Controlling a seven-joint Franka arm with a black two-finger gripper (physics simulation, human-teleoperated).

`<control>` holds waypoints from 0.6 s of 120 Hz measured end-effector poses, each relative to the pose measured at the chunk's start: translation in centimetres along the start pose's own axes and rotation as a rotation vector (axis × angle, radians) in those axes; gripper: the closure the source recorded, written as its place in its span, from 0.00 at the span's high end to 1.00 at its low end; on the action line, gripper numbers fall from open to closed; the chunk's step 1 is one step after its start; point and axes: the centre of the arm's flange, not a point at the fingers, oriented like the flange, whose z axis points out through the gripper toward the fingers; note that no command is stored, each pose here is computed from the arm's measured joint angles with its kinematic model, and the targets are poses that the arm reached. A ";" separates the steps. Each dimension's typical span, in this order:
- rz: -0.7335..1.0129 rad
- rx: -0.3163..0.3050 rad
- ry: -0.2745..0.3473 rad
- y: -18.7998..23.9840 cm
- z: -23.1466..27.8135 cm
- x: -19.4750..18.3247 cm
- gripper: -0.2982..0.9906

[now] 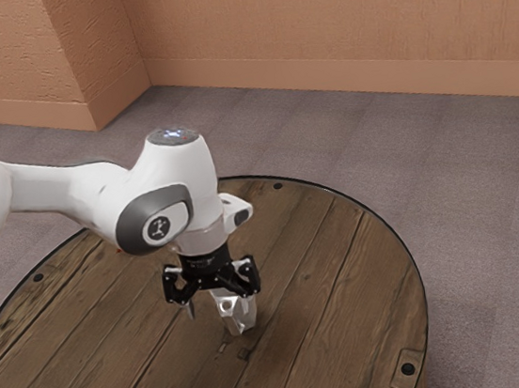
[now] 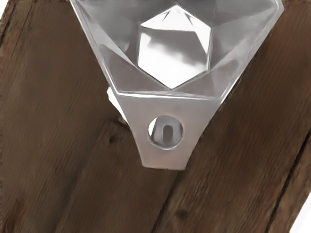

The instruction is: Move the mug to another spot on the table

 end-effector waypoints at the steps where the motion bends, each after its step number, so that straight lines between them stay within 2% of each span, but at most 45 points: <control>1: -0.002 0.000 0.000 0.0 0.1 0.1 0.76; 39: -0.054 -0.016 0.021 -0.7 2.1 2.1 0.76; 72: -0.031 -0.026 0.046 0.1 3.5 2.5 0.76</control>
